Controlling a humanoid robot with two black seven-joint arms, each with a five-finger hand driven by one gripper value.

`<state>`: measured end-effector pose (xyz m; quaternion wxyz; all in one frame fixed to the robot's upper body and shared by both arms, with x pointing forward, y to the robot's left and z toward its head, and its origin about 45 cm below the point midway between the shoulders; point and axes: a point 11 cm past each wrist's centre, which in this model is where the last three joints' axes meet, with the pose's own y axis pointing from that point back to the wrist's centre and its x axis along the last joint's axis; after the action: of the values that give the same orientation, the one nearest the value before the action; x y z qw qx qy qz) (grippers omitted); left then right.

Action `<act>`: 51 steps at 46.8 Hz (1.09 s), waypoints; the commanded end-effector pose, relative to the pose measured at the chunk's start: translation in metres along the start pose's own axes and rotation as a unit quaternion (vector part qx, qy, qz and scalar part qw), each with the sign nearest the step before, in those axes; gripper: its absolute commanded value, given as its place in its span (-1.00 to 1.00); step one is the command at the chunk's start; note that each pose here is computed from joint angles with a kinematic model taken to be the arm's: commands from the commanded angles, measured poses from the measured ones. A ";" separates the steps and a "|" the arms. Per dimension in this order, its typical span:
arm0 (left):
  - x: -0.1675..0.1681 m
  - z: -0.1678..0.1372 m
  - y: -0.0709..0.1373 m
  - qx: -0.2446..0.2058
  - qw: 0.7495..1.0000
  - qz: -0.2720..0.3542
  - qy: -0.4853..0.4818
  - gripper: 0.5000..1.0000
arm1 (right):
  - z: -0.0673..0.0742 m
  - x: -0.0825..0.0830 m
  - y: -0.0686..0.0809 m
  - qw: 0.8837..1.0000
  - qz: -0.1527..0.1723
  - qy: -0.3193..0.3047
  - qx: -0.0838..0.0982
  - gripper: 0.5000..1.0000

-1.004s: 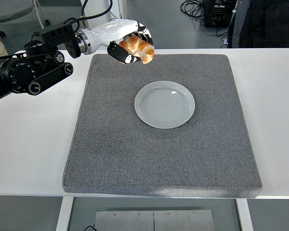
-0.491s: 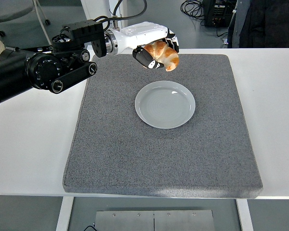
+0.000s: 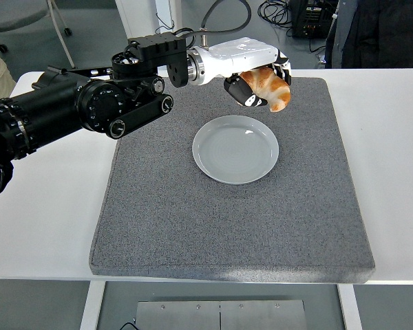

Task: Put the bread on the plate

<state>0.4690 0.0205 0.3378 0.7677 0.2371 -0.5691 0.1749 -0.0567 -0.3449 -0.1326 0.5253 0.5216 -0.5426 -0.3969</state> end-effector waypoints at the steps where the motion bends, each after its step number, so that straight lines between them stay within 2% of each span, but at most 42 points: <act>1: -0.007 0.001 -0.002 -0.002 1.000 -0.007 0.002 -1.00 | 0.000 0.000 0.000 1.000 0.000 0.000 0.000 1.00; 8: -0.019 0.001 -0.002 -0.001 1.000 -0.015 0.007 -1.00 | 0.000 0.000 0.000 1.000 0.000 0.000 0.000 1.00; 27: -0.059 -0.030 0.011 0.039 0.998 -0.043 0.015 -1.00 | 0.000 0.000 0.000 1.000 0.000 0.000 0.000 1.00; 33: -0.068 -0.031 0.013 0.035 0.998 -0.046 0.021 -1.00 | 0.000 0.000 0.000 1.000 0.000 0.000 0.000 1.00; 51: -0.088 -0.054 0.026 0.061 0.996 -0.058 -0.005 -1.00 | 0.000 0.000 0.000 1.000 0.000 0.000 0.000 1.00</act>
<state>0.4702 0.0682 0.2476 0.7623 0.3124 -0.5437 0.1605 -0.0566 -0.3449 -0.1326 0.5252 0.5216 -0.5428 -0.3969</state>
